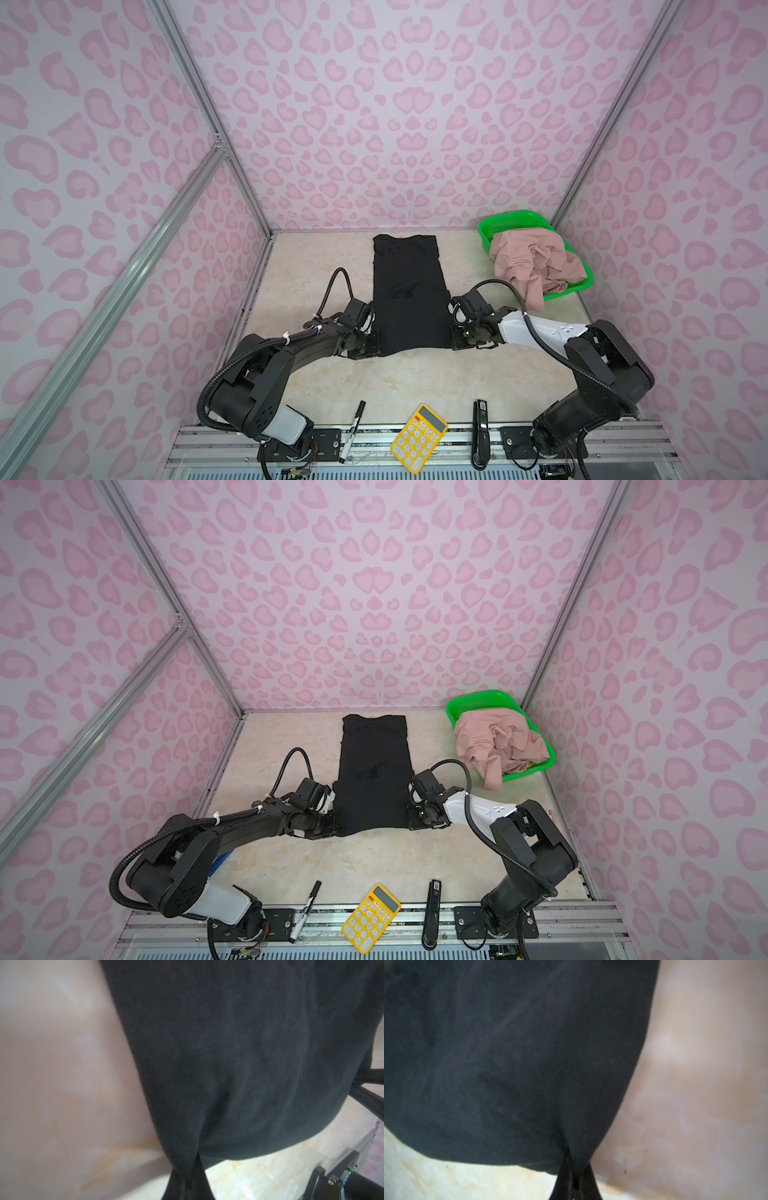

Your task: Fold and stack the mixed laundry pile

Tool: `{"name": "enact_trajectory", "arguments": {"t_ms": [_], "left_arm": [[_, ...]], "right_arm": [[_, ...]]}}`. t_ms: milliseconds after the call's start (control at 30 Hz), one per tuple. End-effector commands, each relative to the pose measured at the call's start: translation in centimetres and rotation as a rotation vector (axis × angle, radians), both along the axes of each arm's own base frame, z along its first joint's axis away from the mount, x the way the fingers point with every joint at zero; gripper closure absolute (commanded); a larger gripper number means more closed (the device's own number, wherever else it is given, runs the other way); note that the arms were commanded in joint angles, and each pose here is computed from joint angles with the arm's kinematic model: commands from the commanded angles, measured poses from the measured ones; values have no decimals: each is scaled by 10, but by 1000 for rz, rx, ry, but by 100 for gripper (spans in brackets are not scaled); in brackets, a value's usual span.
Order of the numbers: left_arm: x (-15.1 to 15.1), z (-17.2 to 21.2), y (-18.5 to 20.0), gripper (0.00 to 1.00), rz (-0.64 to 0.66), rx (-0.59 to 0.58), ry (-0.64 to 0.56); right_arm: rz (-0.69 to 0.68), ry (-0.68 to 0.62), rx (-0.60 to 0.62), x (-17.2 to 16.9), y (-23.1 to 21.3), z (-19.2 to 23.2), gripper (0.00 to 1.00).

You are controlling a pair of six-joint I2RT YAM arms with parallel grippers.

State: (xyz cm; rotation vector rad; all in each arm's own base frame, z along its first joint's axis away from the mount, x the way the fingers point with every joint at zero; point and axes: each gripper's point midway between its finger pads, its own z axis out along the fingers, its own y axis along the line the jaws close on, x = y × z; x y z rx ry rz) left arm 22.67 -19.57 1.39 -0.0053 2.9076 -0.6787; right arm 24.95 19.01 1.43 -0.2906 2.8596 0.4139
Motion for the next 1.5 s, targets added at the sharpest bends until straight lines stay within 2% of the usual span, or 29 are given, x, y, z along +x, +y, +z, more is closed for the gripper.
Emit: {"name": "enact_trajectory", "arguments": {"t_ms": [0,333,500,600,733,900,1033,1167,1467], "left_arm": [[-46,-13,25,97,28,117,147],[-82,67,15,97,17,-14,121],[-77,98,7,97,-19,-56,80],[-55,122,-6,97,-64,-60,23],[-11,159,-19,97,-84,-88,-70],[41,179,-18,97,-78,-149,-130],[84,178,-16,97,-66,-182,-143],[125,179,-18,97,-68,-241,-143],[200,130,-16,97,-34,-343,-51]], "right_arm": [[-61,169,-163,-57,-38,-15,100],[-149,82,-92,-88,-53,62,100],[-155,9,-29,-82,-53,88,100],[-147,-17,-10,-61,-50,104,100],[-136,-96,16,-14,-48,138,100],[-81,-130,33,37,-36,160,100],[-48,-96,40,76,-26,158,100],[-33,-129,53,121,-14,163,100],[-69,-118,58,209,-7,134,100]]}}
